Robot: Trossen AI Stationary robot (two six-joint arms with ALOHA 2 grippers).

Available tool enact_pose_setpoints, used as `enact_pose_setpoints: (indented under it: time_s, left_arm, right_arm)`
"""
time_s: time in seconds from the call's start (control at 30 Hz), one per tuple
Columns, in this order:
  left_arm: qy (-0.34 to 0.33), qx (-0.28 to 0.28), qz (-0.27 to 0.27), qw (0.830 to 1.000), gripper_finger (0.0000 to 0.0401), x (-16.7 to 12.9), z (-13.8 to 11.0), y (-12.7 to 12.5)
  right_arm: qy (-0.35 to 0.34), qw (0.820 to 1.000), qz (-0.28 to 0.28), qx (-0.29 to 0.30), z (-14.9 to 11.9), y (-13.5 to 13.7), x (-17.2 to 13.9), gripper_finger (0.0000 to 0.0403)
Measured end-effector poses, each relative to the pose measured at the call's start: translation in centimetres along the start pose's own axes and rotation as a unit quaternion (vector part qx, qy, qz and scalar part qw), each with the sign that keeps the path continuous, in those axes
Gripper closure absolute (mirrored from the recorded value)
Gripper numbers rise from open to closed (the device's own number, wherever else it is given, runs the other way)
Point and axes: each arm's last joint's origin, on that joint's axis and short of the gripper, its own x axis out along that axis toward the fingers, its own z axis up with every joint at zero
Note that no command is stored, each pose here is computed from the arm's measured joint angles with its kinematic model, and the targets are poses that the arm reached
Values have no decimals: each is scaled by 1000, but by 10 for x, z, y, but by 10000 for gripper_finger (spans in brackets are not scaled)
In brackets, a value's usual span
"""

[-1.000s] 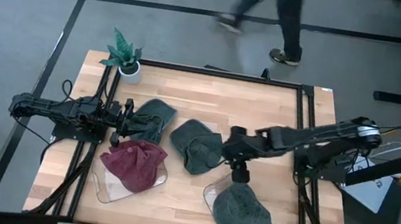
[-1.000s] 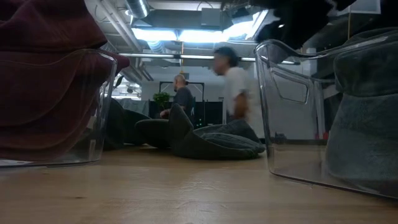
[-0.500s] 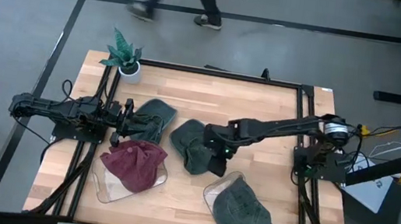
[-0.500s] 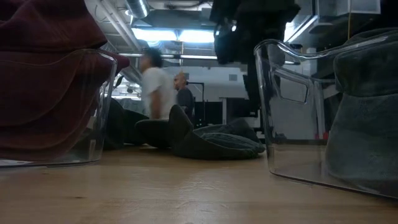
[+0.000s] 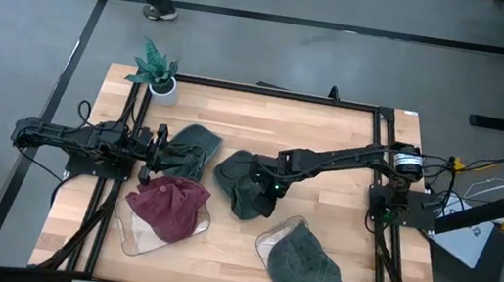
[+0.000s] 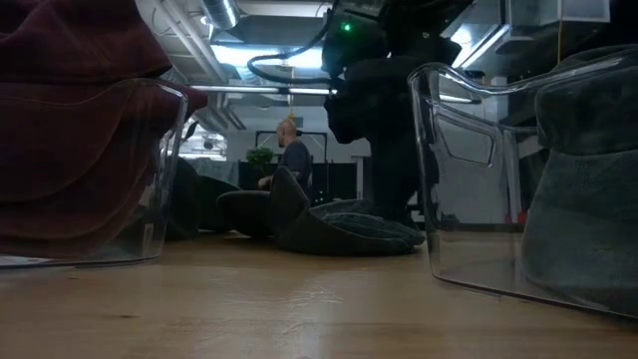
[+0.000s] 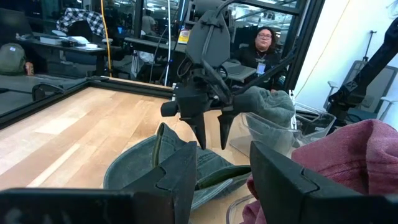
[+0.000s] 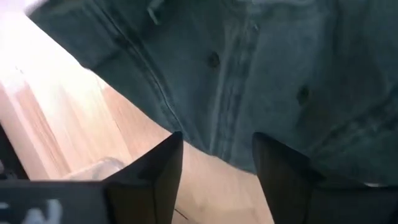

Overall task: Pick & Place hat
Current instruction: Put the right black cap into the right transparent bin

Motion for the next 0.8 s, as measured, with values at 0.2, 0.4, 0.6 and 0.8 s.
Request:
enact_pose_setpoints:
  time_s: [0.2,0.4,0.6,0.8]
  left_arm:
    - [0,0,0,1000,258,0,0,0]
    - [0,0,0,1000,258,0,0,0]
    - [0,0,0,1000,258,0,0,0]
    - [0,0,0,1000,258,0,0,0]
  right_arm:
    - [-12,999,16,41,5,4,-4,151]
    - [-37,997,-50,43,1,7,-2,112]
    - [-20,994,-70,77,-7,14,11,125]
    - [-2,990,-89,109,-7,8,31,138]
